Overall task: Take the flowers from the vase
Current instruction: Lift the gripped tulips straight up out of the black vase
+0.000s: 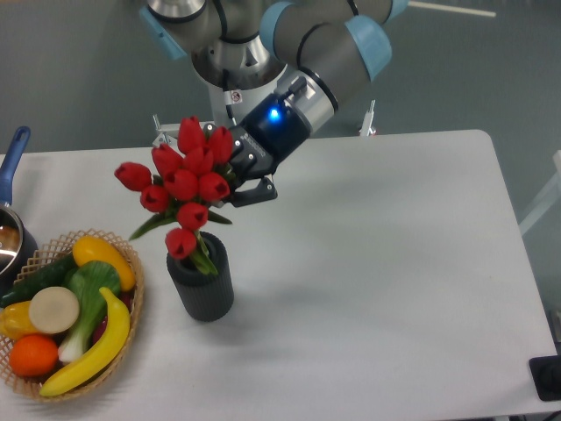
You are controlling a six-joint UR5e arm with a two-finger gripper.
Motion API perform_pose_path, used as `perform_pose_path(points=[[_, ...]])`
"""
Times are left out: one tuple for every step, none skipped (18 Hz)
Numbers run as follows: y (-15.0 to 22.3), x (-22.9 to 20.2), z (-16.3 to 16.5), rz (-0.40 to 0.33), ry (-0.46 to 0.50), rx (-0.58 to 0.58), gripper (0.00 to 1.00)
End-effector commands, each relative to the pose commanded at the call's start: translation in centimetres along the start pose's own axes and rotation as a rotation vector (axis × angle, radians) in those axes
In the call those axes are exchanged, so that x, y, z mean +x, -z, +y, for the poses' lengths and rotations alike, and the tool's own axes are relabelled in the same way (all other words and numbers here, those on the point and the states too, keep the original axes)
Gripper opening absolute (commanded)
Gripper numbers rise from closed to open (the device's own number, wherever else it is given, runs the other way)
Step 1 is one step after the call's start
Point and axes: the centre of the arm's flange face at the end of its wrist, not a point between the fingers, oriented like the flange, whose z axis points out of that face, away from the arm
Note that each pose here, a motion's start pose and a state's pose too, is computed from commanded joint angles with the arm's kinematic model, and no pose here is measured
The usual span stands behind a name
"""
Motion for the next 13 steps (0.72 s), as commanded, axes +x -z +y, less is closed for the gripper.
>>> perform_pose_path(points=[[0.3, 0.2, -1.0, -0.005, 0.002, 0.002, 0.21], [0.6, 0.8, -2.4, -0.01, 0.004, 0.006, 0.21], [0.8, 1.3, -3.1, -0.013, 0.003, 0.008, 0.21], [0.9, 1.7, -3.7, -0.015, 0.002, 0.011, 0.21], [1.2, 1.8, -4.3, -0.018, 0.002, 0.018, 0.21], [1.3, 2.0, -4.8, -0.011, 0.005, 0.032, 0.21], [1.5, 2.0, -5.5, -0.005, 0.005, 0.047, 0.21], [1.6, 2.0, -6.1, -0.006, 0.008, 0.051, 0.21], [1.9, 1.8, -6.7, -0.011, 0.009, 0.053, 0.21], [2.6, 1.4, -7.0, -0.026, 0.008, 0.054, 0.21], [3.6, 0.8, -7.0, -0.049, 0.008, 0.056, 0.21], [4.6, 0.1, -6.7, -0.072, 0.015, 0.057, 0.21], [5.8, -0.6, -6.3, -0.098, 0.025, 0.058, 0.21]])
